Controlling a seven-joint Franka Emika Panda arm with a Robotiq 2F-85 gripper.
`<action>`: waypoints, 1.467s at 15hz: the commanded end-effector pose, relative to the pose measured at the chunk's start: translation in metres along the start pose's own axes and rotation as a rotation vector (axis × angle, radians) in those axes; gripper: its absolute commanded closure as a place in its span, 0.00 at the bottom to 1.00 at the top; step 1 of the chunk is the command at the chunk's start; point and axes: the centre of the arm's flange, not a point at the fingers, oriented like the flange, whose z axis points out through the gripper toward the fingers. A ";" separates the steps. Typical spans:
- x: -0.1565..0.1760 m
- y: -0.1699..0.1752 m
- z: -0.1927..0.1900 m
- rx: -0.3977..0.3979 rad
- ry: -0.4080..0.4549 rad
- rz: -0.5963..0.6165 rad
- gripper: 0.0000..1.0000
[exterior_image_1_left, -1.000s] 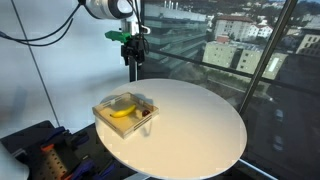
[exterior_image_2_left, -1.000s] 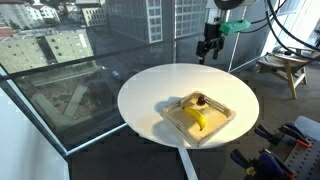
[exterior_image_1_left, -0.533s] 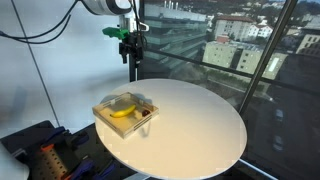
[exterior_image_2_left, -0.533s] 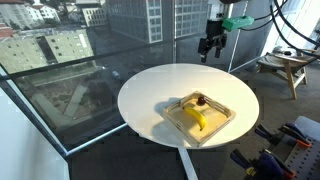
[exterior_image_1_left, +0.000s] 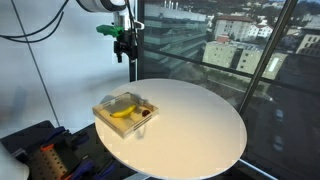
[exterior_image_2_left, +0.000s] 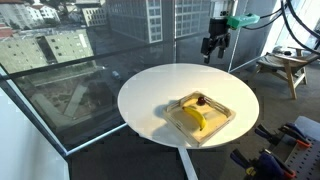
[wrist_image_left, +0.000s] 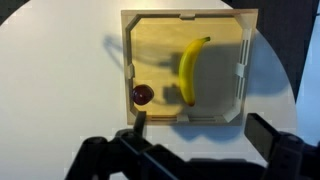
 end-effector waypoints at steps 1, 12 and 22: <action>-0.023 -0.002 -0.008 0.010 -0.006 0.010 0.00; -0.050 -0.004 -0.018 0.013 0.006 0.003 0.00; -0.062 0.000 -0.038 0.021 0.015 0.012 0.00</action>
